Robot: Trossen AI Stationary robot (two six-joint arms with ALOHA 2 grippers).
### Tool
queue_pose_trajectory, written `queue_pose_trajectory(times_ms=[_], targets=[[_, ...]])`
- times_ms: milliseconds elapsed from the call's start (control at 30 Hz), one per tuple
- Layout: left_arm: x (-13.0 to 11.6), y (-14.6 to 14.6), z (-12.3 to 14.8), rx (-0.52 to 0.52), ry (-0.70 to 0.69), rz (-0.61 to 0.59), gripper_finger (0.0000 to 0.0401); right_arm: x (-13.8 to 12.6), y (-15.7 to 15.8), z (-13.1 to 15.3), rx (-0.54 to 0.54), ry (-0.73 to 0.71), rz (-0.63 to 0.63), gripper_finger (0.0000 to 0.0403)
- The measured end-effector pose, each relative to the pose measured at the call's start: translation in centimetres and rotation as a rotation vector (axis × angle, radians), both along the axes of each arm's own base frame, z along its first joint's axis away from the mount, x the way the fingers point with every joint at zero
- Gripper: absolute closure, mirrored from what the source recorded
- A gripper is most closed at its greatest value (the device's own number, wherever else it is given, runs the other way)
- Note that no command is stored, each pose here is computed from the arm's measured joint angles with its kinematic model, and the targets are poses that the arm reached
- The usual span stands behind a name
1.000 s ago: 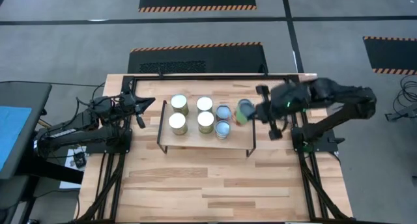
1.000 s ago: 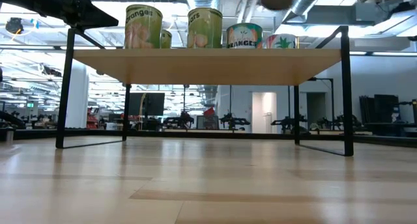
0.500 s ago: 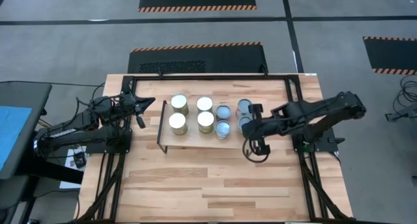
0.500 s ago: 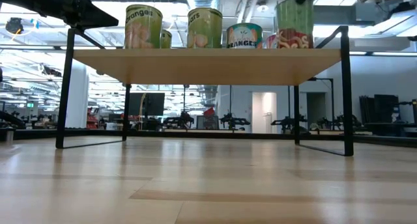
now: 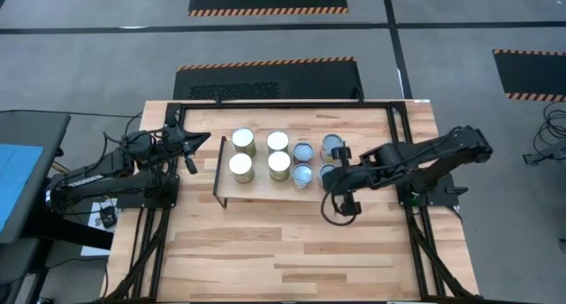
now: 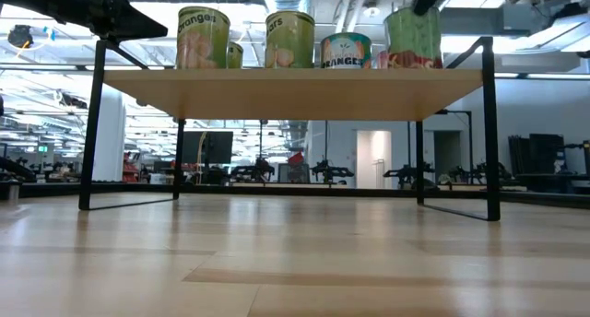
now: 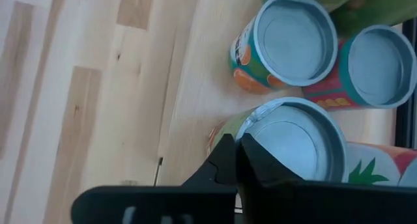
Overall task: Pick and place cans onto a shelf
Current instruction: Put the green can on the shelf aligned with the canned pineapple, then return to Home Position
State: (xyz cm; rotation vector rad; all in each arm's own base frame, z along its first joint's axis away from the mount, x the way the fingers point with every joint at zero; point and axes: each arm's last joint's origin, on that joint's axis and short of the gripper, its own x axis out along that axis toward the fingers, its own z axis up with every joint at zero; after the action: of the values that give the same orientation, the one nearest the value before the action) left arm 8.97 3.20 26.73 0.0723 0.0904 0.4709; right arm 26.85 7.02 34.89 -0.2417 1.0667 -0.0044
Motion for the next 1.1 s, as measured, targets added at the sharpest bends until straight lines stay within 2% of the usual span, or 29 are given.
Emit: queue_pose_trajectory(times_ms=[200,533,700,933,1033,1100], targets=[[0.0,0.0,0.0,0.0,0.0,0.0,0.0401,0.3,0.0,-0.3,-0.014,0.013,-0.007,0.0375],[0.0,0.0,0.0,-0.003,0.0,0.0,0.0401,0.1,0.0,-0.4,-0.017,0.029,-0.029,0.0274],[0.0,0.0,0.0,-0.003,0.0,0.0,0.0401,-0.4,-0.1,0.2,-0.034,0.005,-0.031,0.0243],[0.0,0.0,-0.1,-0.006,0.009,0.0,0.0401,-1.7,0.4,2.2,-0.049,-0.06,-0.027,0.0251],[0.0,0.0,-0.1,-0.008,0.007,0.0,0.0401,-2.2,1.3,2.4,0.008,-0.061,-0.007,0.0277],[0.0,0.0,-0.1,-0.007,0.006,0.0,0.0401,-2.5,2.1,2.3,0.049,-0.043,0.01,0.0309]])
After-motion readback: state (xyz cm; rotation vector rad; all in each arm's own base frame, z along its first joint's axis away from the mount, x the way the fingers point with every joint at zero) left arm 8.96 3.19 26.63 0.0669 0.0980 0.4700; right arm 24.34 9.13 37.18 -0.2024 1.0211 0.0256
